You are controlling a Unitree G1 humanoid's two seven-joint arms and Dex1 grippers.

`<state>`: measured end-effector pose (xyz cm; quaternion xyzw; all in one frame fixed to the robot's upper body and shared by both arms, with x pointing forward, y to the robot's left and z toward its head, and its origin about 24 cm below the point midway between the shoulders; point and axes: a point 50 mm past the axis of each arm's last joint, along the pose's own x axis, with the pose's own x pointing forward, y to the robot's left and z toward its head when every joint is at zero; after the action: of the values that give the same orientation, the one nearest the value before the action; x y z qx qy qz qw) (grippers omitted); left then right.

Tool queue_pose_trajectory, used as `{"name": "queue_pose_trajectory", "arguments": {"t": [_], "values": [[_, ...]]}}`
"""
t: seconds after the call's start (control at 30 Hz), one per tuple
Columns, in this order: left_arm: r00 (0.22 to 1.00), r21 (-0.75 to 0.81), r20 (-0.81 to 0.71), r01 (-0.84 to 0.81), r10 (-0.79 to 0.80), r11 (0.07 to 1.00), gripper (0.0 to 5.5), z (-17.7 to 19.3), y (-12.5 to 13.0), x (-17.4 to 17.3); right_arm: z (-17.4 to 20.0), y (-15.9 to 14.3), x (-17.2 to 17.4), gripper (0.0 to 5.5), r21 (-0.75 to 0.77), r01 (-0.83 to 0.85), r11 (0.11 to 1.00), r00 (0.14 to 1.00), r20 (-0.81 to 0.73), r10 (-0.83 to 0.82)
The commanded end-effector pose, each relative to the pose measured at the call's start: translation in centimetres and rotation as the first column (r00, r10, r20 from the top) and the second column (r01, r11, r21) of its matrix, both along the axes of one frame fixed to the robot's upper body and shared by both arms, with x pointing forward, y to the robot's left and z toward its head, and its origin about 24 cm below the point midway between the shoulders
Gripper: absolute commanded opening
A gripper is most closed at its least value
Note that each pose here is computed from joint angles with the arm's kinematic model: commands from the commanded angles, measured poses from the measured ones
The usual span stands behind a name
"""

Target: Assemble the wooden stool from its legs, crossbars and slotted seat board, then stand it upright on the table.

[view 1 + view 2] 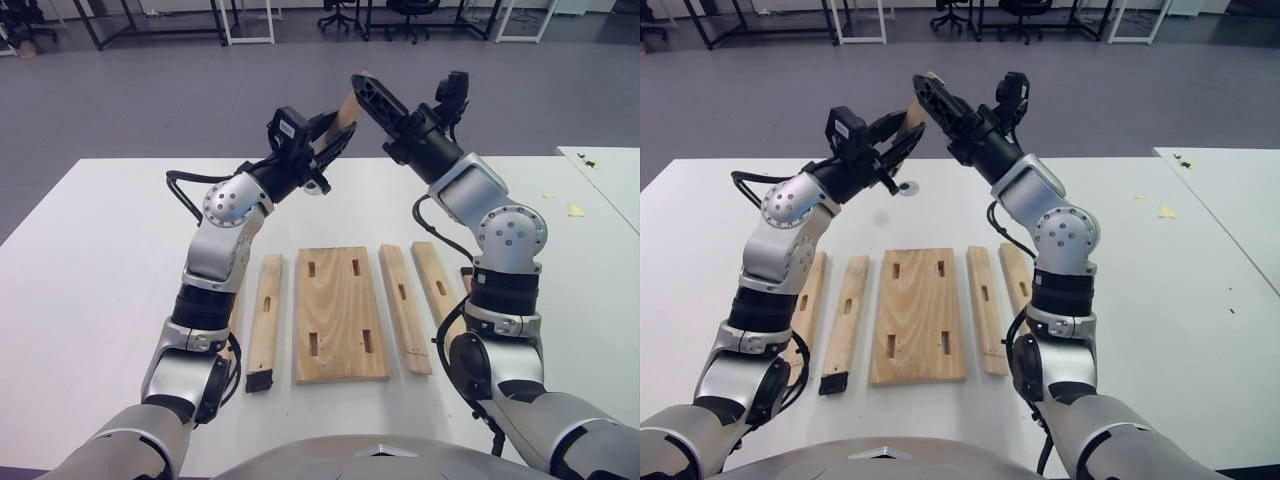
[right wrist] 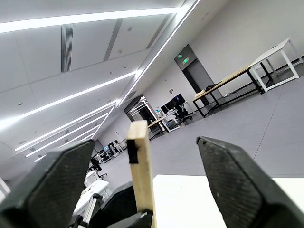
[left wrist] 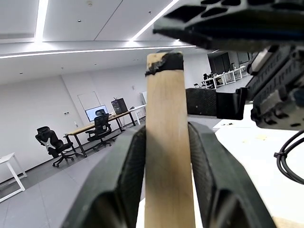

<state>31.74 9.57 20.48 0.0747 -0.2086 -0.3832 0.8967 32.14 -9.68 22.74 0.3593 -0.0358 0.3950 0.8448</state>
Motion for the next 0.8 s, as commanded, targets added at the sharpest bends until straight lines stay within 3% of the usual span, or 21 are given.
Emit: {"name": "queue_pose_trajectory", "arguments": {"t": [0.03, 0.5, 0.67, 0.7, 0.8], "values": [[0.999, 0.025, 0.046, 0.009, -0.01, 1.0, 1.29, 0.5, -0.1, -0.1, 0.3, 0.2, -0.1, 3.29, -0.02, 0.003, 1.0, 1.0, -0.009, -0.003], [0.996, 0.122, 0.087, -0.008, -0.002, 0.993, 1.29, 0.0, 0.2, 0.0, 0.9, 0.9, -0.6, 0.47, 0.002, -0.015, 1.0, 1.0, -0.008, 0.015], [0.998, 0.184, 0.055, 0.009, -0.019, 0.983, 1.29, -1.1, -0.2, -0.1, 0.9, 0.0, -0.2, 0.41, -0.004, 0.124, 0.992, 0.992, 0.036, -0.124], [0.999, 0.194, 0.045, 0.014, -0.024, 0.981, 1.69, -1.3, -0.3, -0.2, 0.7, -0.5, -0.1, 0.41, -0.024, 0.174, 0.984, 0.984, 0.043, -0.173], [1.0, 0.143, -0.01, -0.016, 0.017, 0.99, 2.11, -1.9, 1.0, -0.8, -3.3, -4.0, -1.3, 0.41, -0.146, 0.428, 0.892, 0.903, 0.013, -0.43]]}}
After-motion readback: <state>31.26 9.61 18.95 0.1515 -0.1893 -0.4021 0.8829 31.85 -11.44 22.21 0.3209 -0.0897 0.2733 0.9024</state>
